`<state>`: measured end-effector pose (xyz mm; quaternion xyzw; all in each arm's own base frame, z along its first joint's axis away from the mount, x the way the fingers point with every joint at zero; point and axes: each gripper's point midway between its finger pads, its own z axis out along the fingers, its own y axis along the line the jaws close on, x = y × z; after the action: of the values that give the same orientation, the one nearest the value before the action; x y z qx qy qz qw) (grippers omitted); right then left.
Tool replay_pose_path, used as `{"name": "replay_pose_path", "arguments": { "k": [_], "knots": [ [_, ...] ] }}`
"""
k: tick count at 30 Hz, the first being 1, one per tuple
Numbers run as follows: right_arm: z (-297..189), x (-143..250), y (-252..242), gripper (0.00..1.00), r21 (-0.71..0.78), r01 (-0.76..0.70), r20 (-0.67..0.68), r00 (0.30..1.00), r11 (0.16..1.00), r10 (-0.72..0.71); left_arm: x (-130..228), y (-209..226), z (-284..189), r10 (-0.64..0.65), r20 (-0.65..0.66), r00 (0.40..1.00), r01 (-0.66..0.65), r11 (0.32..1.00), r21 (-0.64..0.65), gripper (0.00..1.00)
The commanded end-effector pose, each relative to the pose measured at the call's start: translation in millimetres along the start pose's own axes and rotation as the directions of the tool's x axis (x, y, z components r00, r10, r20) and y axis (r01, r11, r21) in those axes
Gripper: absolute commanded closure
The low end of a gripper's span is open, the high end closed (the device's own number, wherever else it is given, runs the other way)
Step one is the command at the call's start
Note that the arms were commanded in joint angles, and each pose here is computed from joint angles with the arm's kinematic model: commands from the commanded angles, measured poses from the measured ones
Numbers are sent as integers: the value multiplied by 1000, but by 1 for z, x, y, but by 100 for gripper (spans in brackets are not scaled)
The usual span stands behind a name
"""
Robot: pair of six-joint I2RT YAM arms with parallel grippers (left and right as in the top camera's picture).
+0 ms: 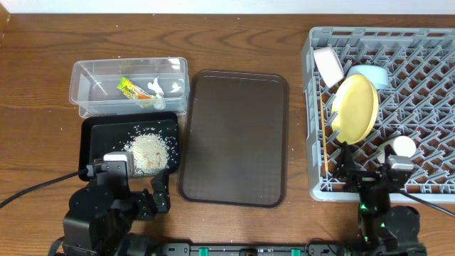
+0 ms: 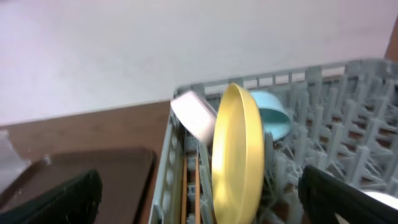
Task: Sort waste into correct bins and load items into the dishwasher rack
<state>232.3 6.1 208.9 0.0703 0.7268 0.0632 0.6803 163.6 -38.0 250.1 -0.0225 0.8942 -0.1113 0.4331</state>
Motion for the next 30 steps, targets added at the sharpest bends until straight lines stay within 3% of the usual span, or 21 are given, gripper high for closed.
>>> {"name": "replay_pose_path", "arguments": {
  "k": [1,8,13,30],
  "knots": [
    [5,5,-2,1,1,7,49,999,1000,-7,1,0,1,-4,-1,1000,4,1000,0,0],
    [14,19,-4,1,-1,93,103,990,996,-93,1,0,1,-4,-1,1000,4,1000,0,0],
    [17,51,-2,1,-35,109,-10,994,993,-110,1,0,1,-4,-1,1000,4,1000,0,0],
    [17,52,1,1,-58,141,-8,990,988,-141,1,0,1,-4,-1,1000,4,1000,0,1]
  ]
}}
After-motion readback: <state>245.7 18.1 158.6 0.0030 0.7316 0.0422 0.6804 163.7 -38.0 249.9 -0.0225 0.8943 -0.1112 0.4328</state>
